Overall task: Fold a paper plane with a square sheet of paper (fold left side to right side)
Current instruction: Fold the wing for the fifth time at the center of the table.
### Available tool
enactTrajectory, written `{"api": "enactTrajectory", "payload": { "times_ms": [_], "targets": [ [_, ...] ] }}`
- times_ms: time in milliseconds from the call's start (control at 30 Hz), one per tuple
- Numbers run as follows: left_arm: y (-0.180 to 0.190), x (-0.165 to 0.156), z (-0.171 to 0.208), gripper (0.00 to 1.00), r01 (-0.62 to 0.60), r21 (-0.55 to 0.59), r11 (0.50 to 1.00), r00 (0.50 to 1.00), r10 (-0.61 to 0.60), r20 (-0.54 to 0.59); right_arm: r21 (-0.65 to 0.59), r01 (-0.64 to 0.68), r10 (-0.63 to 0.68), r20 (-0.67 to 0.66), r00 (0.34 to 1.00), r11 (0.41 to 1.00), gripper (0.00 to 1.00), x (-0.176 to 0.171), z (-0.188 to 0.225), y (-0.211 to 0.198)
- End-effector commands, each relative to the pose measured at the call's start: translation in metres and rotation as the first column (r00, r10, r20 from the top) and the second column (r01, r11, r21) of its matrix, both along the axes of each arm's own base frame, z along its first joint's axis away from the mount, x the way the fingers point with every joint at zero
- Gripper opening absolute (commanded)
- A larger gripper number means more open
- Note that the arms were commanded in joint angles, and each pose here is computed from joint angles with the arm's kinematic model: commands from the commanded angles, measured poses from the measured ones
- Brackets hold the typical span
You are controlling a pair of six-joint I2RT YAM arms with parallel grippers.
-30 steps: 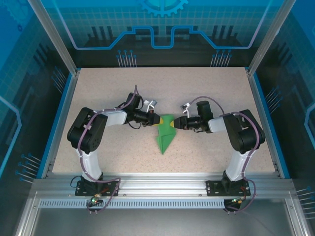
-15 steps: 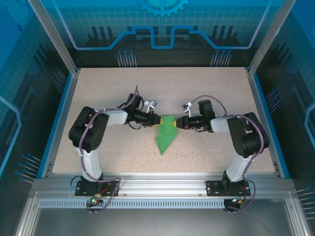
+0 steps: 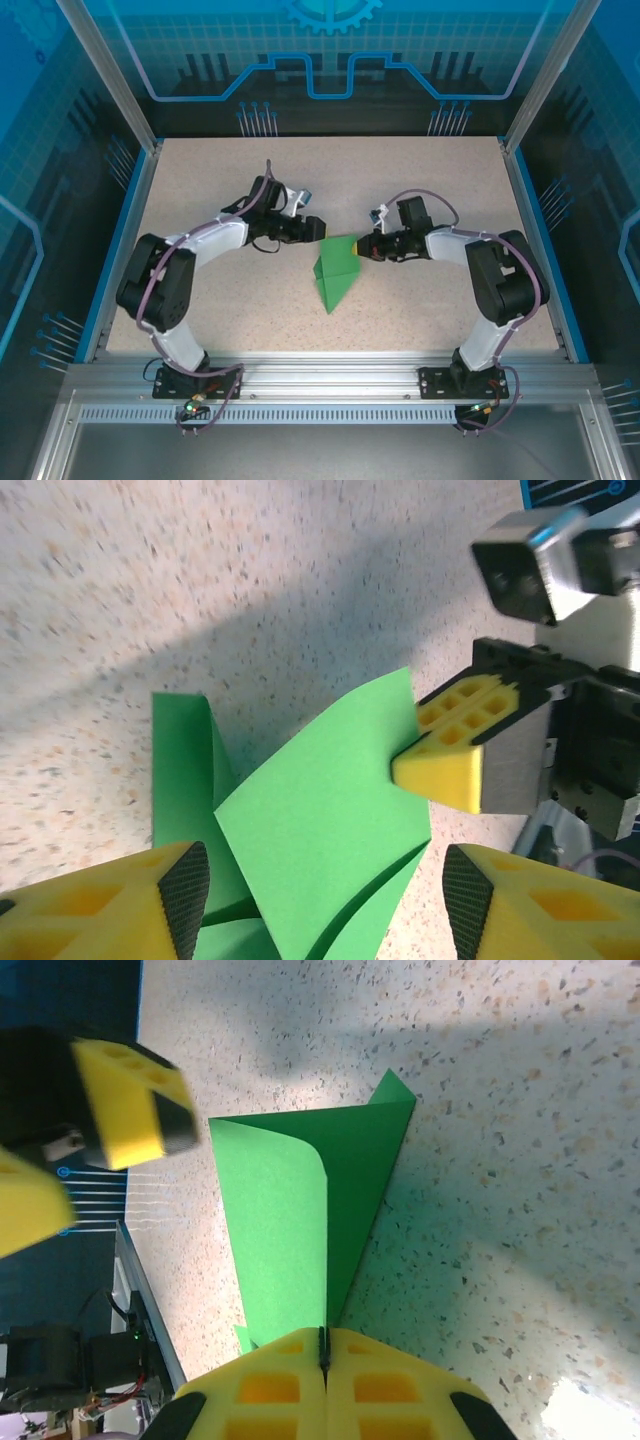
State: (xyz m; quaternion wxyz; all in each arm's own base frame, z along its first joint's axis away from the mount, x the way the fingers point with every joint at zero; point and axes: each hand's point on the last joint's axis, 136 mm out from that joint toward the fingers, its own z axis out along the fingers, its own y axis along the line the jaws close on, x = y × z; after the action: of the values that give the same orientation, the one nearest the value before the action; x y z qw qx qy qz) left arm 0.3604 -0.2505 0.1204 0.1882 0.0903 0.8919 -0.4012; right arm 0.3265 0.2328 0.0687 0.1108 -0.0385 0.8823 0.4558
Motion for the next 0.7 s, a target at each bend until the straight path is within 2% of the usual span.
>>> {"api": "enactTrajectory", "payload": {
  "times_ms": [0,300,500,667],
  "targets": [
    [0.007,-0.013,0.013,0.65,0.009,0.153,0.988,0.996,-0.022,0.084,-0.056,0.035,-0.040,-0.095,0.995,0.998,0.00,-0.003,0.004,0.008],
    [0.002,-0.072,0.002,0.65,0.041,0.383,0.923,0.981,-0.110,0.161,-0.169,0.098,-0.134,-0.213,0.968,0.981,0.00,0.002,-0.003,0.028],
    [-0.017,-0.103,-0.015,0.68,0.102,0.480,0.871,0.970,-0.194,0.147,-0.208,0.121,-0.171,-0.243,0.955,0.971,0.00,0.008,-0.006,0.035],
    [-0.028,-0.113,-0.031,0.70,0.123,0.519,0.846,0.970,-0.214,0.118,-0.216,0.124,-0.179,-0.256,0.950,0.968,0.00,0.009,-0.007,0.041]
  ]
}}
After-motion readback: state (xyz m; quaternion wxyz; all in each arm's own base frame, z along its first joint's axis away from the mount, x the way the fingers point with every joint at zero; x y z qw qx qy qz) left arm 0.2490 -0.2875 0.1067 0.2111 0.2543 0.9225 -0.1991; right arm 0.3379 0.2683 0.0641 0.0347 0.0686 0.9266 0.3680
